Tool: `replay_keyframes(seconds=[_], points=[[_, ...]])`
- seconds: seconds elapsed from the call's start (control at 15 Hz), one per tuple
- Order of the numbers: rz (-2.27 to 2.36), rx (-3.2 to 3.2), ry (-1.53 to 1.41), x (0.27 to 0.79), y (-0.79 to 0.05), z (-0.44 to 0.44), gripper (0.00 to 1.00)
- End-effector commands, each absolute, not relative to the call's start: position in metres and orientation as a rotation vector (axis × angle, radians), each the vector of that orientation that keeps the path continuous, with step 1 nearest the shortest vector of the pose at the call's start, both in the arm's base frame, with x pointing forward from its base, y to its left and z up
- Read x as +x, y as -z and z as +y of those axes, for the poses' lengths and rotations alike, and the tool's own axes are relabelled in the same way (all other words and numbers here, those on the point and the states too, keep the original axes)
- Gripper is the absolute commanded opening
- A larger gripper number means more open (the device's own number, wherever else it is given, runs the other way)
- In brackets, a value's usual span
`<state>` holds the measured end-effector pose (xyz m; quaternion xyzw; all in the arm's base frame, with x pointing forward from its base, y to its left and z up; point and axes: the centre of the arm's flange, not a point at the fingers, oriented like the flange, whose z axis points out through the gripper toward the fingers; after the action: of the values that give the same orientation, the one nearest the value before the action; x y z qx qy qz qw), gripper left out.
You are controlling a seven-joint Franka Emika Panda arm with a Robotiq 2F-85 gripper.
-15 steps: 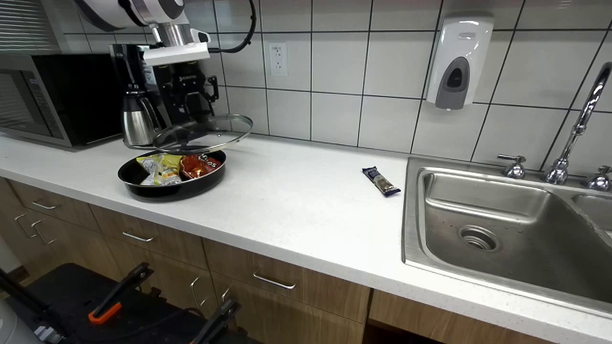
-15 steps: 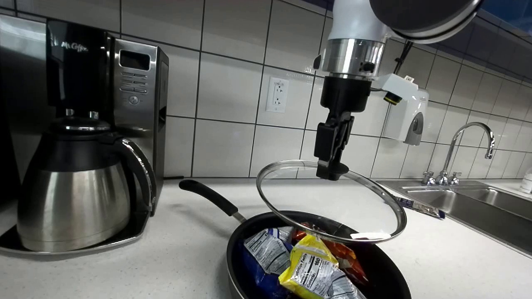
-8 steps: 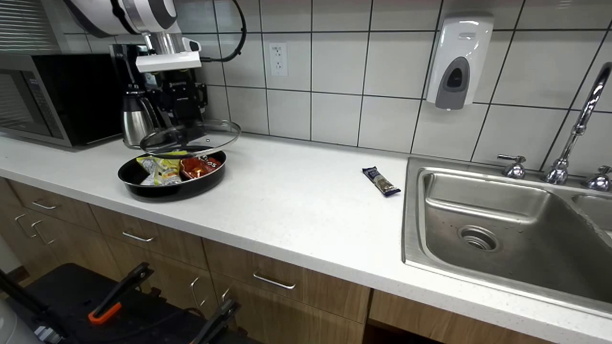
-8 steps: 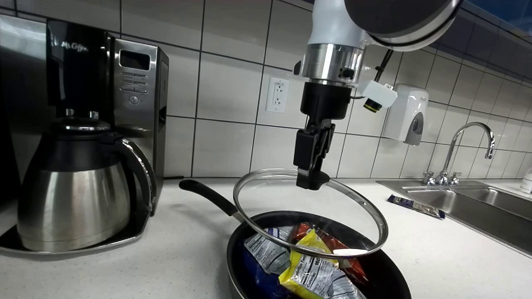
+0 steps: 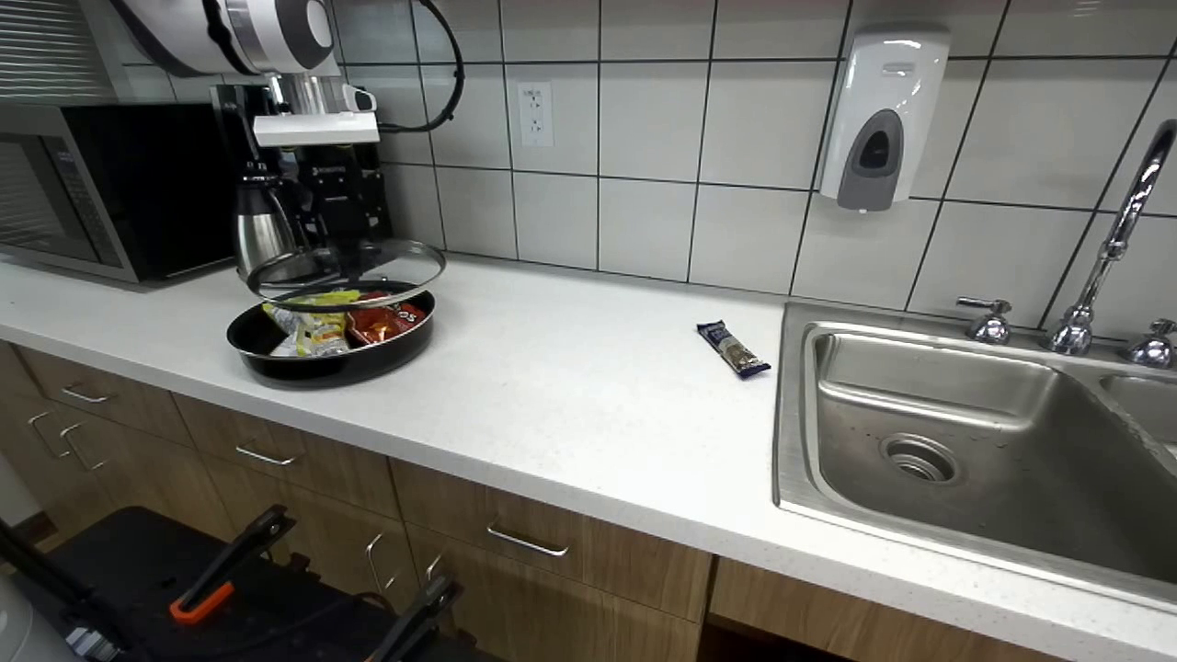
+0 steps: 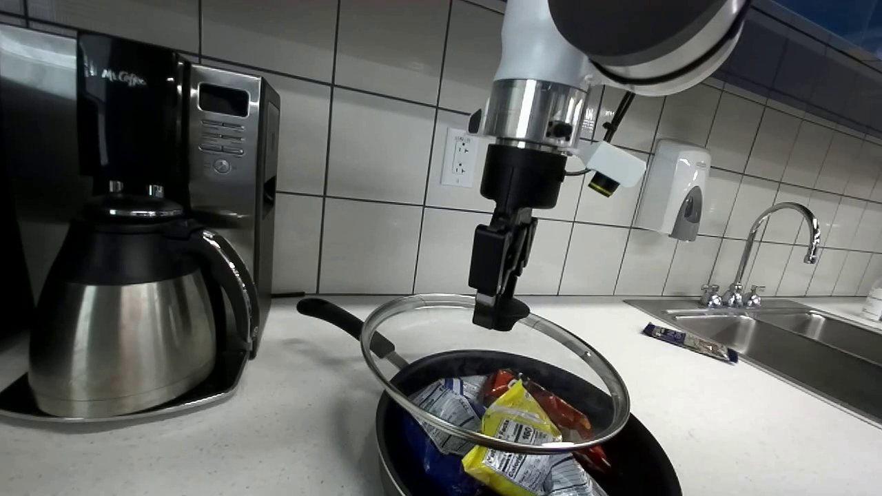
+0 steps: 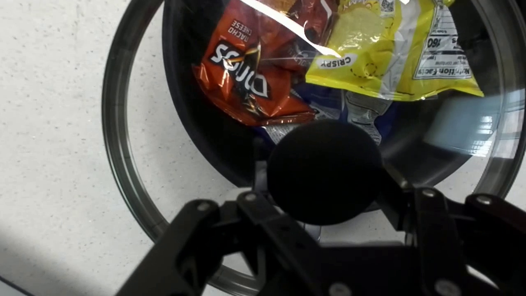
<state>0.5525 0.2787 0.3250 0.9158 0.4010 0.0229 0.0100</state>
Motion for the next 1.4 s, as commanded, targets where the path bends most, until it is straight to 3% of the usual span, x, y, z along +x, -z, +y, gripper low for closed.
replay_keyframes(seconds=[0.0, 1.33], points=[[1.302, 2.873, -0.064, 0.555, -0.339, 0.285, 0.39], [1.265, 2.893, 0.097, 0.545, -0.305, 0.277, 0.39]])
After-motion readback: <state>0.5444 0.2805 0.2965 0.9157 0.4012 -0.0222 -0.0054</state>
